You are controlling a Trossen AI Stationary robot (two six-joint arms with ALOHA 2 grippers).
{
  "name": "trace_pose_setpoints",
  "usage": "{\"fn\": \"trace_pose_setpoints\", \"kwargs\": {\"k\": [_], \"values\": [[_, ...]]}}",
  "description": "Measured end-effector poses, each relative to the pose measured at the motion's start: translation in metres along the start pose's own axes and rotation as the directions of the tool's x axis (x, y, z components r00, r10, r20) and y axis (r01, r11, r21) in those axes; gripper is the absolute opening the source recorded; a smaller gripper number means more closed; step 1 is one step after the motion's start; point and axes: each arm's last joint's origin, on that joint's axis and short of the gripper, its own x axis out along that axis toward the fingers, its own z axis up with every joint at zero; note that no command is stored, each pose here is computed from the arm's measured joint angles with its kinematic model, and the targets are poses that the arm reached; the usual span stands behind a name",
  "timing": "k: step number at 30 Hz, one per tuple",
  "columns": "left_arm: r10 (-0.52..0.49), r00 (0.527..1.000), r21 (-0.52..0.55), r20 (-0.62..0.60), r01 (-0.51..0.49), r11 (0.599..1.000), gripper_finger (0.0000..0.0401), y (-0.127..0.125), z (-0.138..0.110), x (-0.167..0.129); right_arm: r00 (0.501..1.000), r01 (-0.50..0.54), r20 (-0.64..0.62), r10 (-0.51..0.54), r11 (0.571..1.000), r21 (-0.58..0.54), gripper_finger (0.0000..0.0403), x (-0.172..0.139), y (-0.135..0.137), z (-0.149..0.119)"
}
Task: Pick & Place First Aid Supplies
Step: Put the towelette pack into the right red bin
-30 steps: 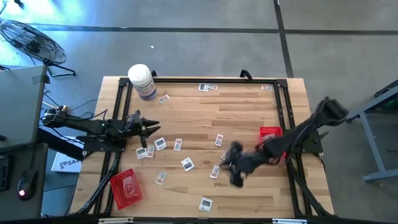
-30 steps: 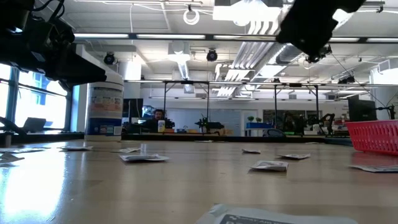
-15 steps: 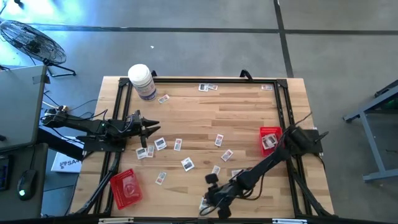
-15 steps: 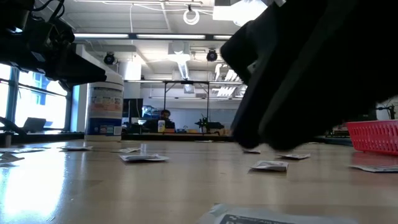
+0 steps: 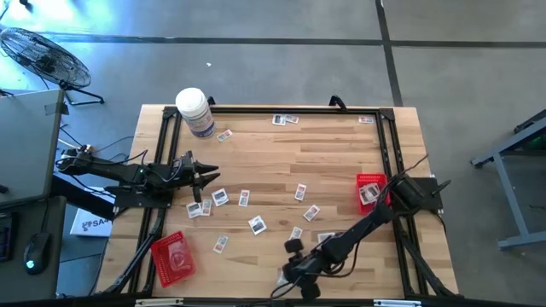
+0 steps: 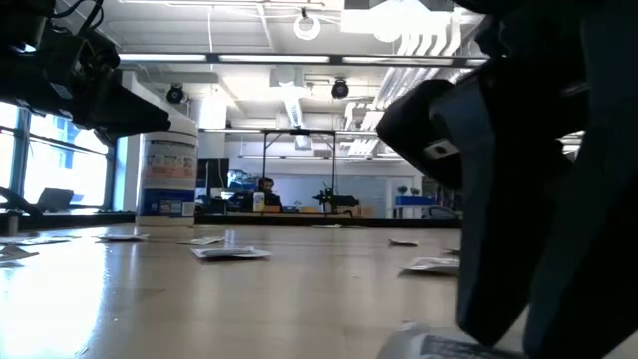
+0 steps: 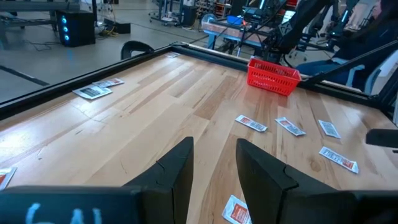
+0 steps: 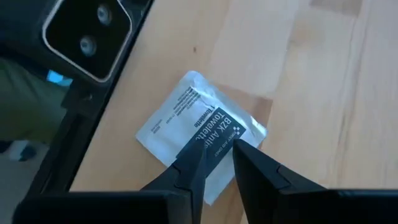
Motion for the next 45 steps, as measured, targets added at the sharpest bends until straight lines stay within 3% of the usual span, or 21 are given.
{"fn": "trace_pose_setpoints", "kwargs": {"k": [4,8,13,20,25,29,37,45], "values": [[0.000,1.000,0.000,0.000,0.000,1.000,0.0119,0.000,0.000,0.000,0.996,0.029,-0.089,-0.026,0.999,0.024,0.0076,-0.012,-0.002,-0.005],[0.000,1.000,0.001,-0.001,0.000,1.000,0.0119,0.000,0.000,0.000,0.978,0.125,-0.173,-0.118,0.992,0.029,0.0076,-0.033,-0.004,-0.012],[0.000,1.000,0.000,0.000,0.000,1.000,0.0119,0.000,0.000,0.000,0.969,0.203,-0.158,-0.191,0.978,0.058,0.0076,-0.058,-0.004,-0.008],[0.000,1.000,0.000,0.000,0.000,1.000,0.0119,0.000,0.000,0.000,0.988,0.152,-0.034,-0.152,0.988,0.025,0.0076,-0.056,0.008,0.001],[0.000,1.000,0.000,0.000,0.000,1.000,0.0119,0.000,0.000,0.000,0.990,0.134,0.034,-0.140,0.980,0.148,0.0076,-0.054,0.007,0.008],[0.000,1.000,0.000,0.000,0.000,1.000,0.0119,0.000,0.000,0.000,0.987,0.102,0.109,-0.116,0.986,0.133,0.0076,-0.055,0.021,0.011],[0.000,1.000,0.001,-0.001,0.000,1.000,0.0119,0.000,0.000,0.000,0.965,0.221,0.114,-0.234,0.968,0.120,0.0076,-0.038,0.035,0.003],[0.000,1.000,0.001,-0.001,0.000,1.000,0.0119,0.000,0.000,0.000,0.952,0.283,0.064,-0.300,0.939,0.194,0.0076,-0.032,0.032,-0.005]]}}
